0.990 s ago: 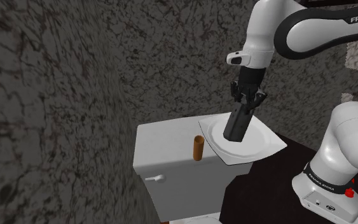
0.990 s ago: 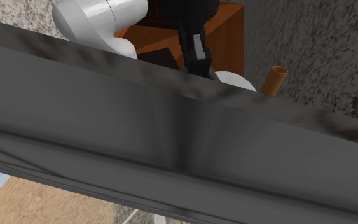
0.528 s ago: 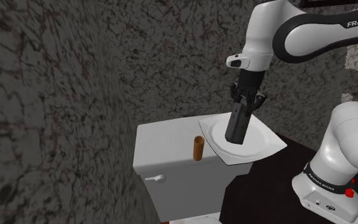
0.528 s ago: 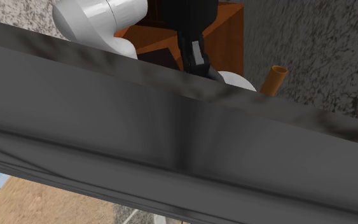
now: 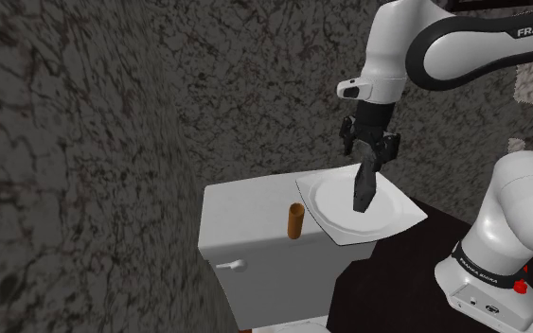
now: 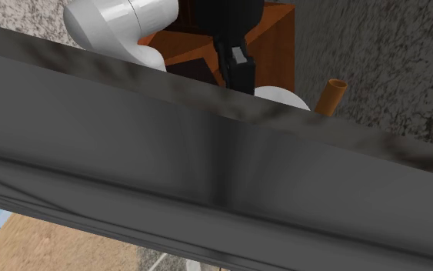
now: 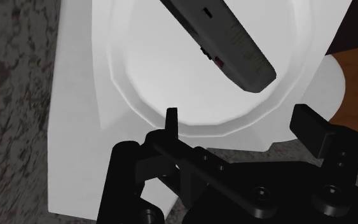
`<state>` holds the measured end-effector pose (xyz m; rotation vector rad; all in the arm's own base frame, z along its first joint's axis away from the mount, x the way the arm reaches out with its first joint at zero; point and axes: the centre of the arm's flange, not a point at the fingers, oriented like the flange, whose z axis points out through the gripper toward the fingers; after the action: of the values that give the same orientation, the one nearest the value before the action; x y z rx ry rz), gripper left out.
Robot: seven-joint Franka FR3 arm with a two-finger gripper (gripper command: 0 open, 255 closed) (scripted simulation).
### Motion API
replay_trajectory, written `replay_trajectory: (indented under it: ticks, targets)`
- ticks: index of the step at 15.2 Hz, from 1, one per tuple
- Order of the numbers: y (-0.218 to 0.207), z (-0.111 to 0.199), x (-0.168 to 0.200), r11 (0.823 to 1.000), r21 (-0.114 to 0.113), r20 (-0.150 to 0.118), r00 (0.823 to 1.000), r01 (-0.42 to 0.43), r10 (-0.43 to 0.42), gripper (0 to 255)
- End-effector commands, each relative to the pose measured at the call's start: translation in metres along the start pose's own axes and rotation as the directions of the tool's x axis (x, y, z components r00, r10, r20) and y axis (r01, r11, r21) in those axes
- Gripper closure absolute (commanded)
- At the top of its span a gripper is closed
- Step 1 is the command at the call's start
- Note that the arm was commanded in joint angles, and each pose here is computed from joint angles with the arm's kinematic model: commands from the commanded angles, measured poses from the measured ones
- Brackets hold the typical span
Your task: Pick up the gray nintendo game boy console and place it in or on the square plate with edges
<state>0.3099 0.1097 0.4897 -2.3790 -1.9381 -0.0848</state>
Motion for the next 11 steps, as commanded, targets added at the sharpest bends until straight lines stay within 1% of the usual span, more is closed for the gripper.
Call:
replay_trajectory:
  ticks: [1,3,11]
  targets:
    - [-0.001,-0.020,0.000,1.000,0.000,0.000,1.000,0.000,0.000,0]
    - [-0.001,-0.043,0.000,1.000,0.000,0.000,1.000,0.000,0.000,0]
    - [-0.001,-0.043,0.000,1.000,0.000,0.000,1.000,0.000,0.000,0]
